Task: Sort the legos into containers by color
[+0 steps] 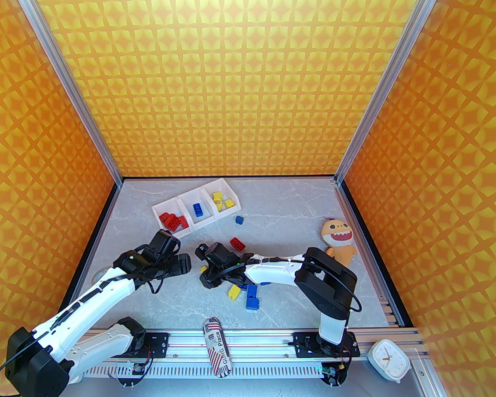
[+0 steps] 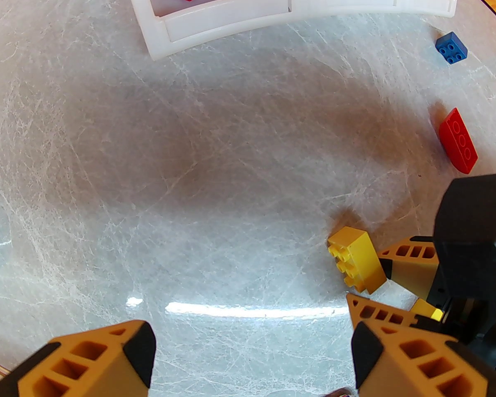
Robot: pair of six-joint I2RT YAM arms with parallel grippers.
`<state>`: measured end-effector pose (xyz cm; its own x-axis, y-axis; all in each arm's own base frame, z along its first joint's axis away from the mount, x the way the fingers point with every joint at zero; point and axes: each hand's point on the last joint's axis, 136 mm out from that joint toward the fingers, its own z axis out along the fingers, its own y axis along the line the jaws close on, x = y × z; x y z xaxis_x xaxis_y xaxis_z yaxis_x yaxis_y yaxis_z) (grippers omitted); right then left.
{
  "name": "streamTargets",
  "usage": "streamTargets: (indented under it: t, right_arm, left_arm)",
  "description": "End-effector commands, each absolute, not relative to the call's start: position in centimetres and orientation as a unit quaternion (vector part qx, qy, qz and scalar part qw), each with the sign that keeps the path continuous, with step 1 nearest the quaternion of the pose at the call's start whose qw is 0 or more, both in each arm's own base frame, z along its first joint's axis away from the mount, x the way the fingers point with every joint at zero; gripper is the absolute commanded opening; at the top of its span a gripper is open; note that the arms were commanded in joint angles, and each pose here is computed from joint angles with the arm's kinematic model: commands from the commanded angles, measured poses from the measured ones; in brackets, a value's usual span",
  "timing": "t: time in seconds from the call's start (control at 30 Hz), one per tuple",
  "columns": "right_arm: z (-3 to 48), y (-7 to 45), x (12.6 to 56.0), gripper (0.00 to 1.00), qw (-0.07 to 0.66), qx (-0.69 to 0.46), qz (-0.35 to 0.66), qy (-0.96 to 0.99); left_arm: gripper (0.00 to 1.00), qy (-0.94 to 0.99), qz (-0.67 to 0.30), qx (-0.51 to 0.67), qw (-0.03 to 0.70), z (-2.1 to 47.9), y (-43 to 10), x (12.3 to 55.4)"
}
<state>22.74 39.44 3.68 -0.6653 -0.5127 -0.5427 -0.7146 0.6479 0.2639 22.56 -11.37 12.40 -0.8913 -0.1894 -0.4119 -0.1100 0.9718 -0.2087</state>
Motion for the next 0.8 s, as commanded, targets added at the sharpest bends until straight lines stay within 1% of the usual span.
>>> streamTargets:
  t: [0.0, 0.13, 0.23, 0.37, 0.6, 0.77]
  right_arm:
    - [3.5, 39.4, 24.3, 0.29, 0.237, -0.334, 0.203, 0.889]
    - [3.9, 39.1, 25.4, 0.23, 0.249, -0.333, 0.183, 0.891]
    - [5.1, 38.6, 26.8, 0.22, 0.261, -0.322, 0.188, 0.89]
    - [8.4, 37.3, 29.6, 0.22, 0.291, -0.312, 0.183, 0.886]
    - [14.3, 34.2, 36.6, 0.22, 0.353, -0.289, 0.152, 0.877]
    - [16.4, 32.5, 42.7, 0.21, 0.374, -0.264, 0.151, 0.876]
  left_arm:
    - [0.83, 0.967, -0.083, -0.073, 0.228, 12.7, -10.8, 22.4]
    - [0.83, 0.964, -0.091, -0.068, 0.242, 13.7, -11.2, 23.0]
    - [0.83, 0.959, -0.098, -0.056, 0.26, 15.2, -11.7, 23.9]
    - [0.83, 0.949, -0.11, -0.027, 0.294, 18.4, -12.6, 25.5]
    - [0.82, 0.922, -0.135, 0.009, 0.363, 25.1, -14.0, 27.7]
    - [0.82, 0.906, -0.154, 0.033, 0.392, 27.9, -14.9, 27.7]
